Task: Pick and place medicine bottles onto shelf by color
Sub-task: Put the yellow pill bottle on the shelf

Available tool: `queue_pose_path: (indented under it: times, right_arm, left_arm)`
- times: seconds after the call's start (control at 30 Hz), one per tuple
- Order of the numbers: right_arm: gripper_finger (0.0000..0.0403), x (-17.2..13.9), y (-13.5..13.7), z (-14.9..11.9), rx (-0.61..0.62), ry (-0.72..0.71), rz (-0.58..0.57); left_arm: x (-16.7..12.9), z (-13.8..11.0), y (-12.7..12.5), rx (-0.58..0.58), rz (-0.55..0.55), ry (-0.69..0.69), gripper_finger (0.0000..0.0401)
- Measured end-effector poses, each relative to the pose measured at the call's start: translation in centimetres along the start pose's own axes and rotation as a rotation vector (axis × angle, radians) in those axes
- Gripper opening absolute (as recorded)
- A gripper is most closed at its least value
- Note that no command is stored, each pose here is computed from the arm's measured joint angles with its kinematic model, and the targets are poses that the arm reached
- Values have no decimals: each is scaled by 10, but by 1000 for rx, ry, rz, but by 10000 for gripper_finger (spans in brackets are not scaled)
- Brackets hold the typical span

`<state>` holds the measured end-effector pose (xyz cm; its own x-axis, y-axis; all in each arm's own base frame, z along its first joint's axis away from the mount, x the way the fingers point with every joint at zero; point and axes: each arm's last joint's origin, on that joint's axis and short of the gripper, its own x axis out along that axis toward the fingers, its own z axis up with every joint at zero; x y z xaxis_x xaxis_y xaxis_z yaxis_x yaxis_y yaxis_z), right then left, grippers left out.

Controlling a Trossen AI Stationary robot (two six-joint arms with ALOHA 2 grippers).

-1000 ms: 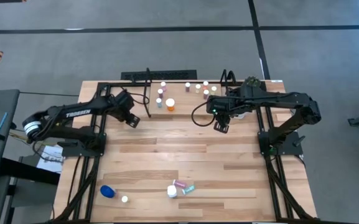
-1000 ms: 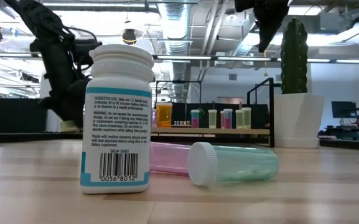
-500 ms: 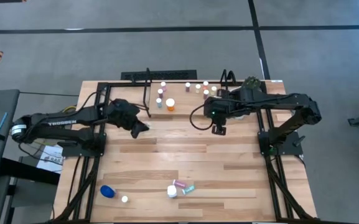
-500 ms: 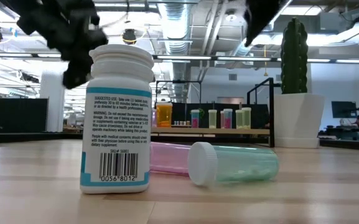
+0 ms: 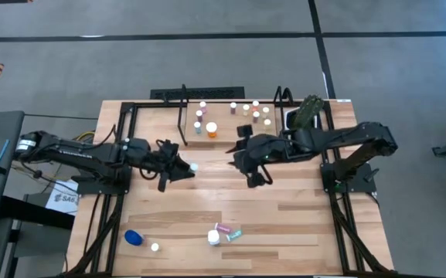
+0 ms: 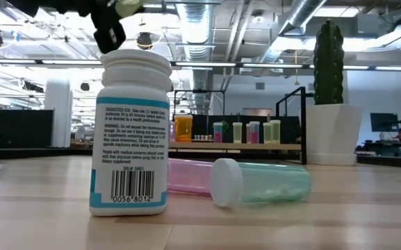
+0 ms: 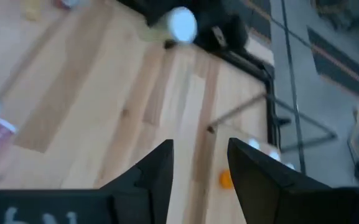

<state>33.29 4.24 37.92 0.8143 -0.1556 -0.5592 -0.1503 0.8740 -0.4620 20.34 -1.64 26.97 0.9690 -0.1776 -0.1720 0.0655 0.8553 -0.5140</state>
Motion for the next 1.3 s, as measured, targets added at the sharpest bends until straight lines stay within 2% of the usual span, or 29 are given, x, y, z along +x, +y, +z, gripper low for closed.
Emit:
queue_pose_path:
  times: [0.07,0.2,0.53,0.73,0.8,0.87,1.3]
  right_arm:
    - [181,5,3,10,-8,-74,-1]
    - [196,17,10,17,-13,-132,3]
    - [239,46,26,28,2,-170,150]
    - [240,51,33,34,-20,-163,177]
    - [239,54,34,41,-31,-207,182]
    - [239,56,39,41,-43,-200,227]
    - [239,67,49,49,-54,-249,270]
  left_arm:
    - [2,-2,-5,20,-10,-9,94]
    - [8,-4,-14,54,-66,-24,94]
    - [22,-11,-30,87,-106,39,94]
    - [31,-16,-36,105,-105,95,94]
    - [33,-16,-37,106,-112,99,94]
    - [34,-16,-37,112,-107,106,94]
    - [34,-12,-41,129,-134,87,94]
